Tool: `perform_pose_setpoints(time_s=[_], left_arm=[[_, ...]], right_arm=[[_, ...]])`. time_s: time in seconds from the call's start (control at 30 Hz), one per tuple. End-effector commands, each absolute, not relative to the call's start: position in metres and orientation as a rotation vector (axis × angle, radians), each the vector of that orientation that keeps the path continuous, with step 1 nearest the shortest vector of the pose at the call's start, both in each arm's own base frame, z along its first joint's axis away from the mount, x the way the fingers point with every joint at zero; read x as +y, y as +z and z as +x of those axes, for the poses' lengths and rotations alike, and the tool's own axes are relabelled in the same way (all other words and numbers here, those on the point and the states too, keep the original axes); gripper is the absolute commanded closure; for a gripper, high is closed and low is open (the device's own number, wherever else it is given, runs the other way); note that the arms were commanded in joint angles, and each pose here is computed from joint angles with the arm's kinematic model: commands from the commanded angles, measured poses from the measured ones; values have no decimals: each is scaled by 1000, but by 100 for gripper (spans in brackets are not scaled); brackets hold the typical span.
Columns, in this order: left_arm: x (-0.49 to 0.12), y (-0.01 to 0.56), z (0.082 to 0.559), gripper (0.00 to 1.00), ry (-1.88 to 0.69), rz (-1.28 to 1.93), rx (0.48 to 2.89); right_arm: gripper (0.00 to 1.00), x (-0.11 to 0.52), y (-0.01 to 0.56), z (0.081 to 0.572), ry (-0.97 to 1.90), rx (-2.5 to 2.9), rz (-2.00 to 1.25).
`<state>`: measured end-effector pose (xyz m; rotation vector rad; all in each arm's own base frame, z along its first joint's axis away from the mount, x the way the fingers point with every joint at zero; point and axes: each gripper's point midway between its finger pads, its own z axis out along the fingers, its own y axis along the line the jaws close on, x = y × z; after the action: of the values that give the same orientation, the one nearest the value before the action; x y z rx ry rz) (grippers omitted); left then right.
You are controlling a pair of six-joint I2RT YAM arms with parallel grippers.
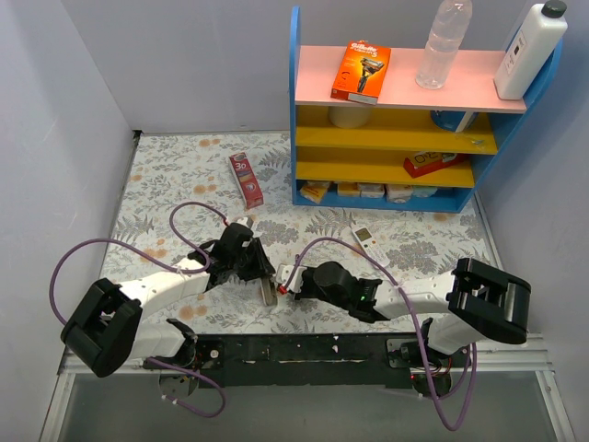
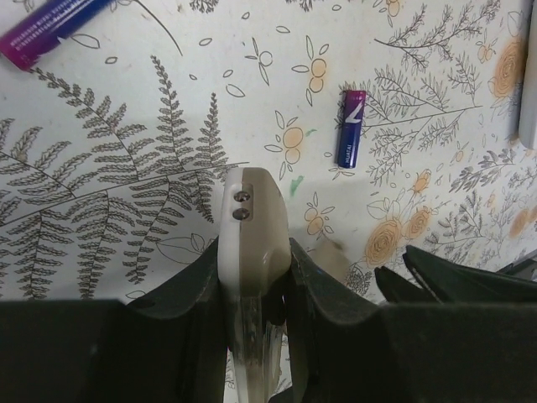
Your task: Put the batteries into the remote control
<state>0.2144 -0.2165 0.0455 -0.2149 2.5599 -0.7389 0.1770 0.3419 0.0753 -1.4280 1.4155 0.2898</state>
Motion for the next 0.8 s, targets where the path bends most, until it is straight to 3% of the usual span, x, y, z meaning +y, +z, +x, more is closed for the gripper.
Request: perform_pose_setpoints(time_s=[0.0, 0.23, 0.37, 0.43, 0.47, 0.57, 0.77], left_arm=[[-214, 48, 215, 100, -711, -269, 2535], [-200, 49, 223, 97, -647, -369, 2468], [-193, 75, 230, 97, -671, -392, 2351], [-188, 89, 234, 97, -675, -388, 2291], [-188, 101, 235, 97, -702, -383, 2247], [-186, 116, 234, 100, -746, -355, 2174], [-187, 145, 219, 100, -933, -337, 2021]], right_arm=[[70, 348, 87, 161, 411, 1383, -1426], [68, 326, 66, 139, 474, 1530, -1484], [65, 314, 75, 147, 457, 1741, -1331], [50, 322, 93, 155, 464, 1819, -1250], [29, 315, 85, 156, 436, 1931, -1217], [9, 313, 94, 169, 375, 2116, -1088], [8, 323, 112, 199, 374, 2418, -706]])
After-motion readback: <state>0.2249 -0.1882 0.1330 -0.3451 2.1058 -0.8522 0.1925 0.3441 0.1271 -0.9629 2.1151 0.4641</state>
